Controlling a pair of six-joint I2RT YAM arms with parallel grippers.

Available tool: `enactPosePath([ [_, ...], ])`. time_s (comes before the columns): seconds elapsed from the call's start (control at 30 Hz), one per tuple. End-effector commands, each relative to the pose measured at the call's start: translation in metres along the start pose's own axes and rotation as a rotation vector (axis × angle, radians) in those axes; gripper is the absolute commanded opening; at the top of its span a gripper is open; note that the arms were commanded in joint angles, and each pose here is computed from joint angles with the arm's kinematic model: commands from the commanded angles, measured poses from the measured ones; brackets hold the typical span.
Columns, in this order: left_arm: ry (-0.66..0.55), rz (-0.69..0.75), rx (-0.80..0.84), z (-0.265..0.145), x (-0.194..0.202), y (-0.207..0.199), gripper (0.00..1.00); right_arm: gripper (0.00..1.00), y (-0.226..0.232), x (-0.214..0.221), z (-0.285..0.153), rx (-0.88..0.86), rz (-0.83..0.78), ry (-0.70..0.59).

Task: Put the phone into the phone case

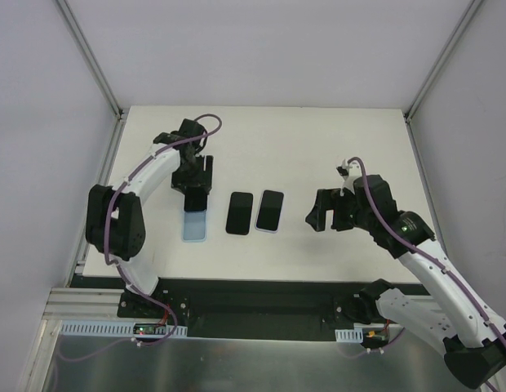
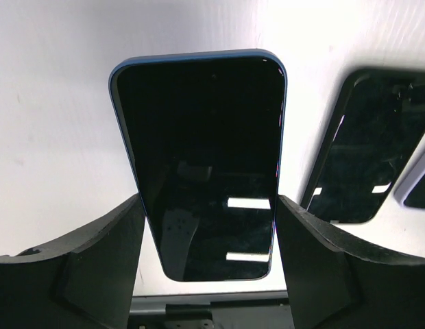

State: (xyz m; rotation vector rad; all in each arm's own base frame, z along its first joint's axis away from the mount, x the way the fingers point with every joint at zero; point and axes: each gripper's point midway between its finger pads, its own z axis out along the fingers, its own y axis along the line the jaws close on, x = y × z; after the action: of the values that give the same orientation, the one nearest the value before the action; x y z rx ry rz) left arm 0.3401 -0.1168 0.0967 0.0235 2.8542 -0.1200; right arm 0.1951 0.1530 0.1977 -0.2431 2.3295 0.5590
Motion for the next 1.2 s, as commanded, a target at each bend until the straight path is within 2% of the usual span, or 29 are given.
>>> enactPosePath([
  [0.0, -0.008, -0.080, -0.014, -0.028, 0.036, 0.007, 0.01, 0.96, 0.003, 0.001, 0.004, -0.019, 0.022, 0.000],
  [0.2, 0.026, -0.123, -0.040, -0.019, 0.076, 0.014, 0.00, 0.96, 0.004, 0.001, 0.009, -0.025, 0.025, 0.009],
  [0.37, 0.043, -0.134, -0.050, -0.008, 0.090, 0.016, 0.01, 0.96, 0.006, 0.001, 0.010, -0.030, 0.026, 0.011],
  [0.8, 0.077, -0.105, -0.095, 0.017, 0.085, 0.020, 0.01, 0.96, 0.004, 0.001, 0.011, -0.018, 0.028, 0.008],
  [1.17, 0.105, -0.080, -0.125, 0.028, 0.081, 0.023, 0.08, 0.96, 0.001, 0.000, 0.008, -0.008, 0.017, 0.001],
])
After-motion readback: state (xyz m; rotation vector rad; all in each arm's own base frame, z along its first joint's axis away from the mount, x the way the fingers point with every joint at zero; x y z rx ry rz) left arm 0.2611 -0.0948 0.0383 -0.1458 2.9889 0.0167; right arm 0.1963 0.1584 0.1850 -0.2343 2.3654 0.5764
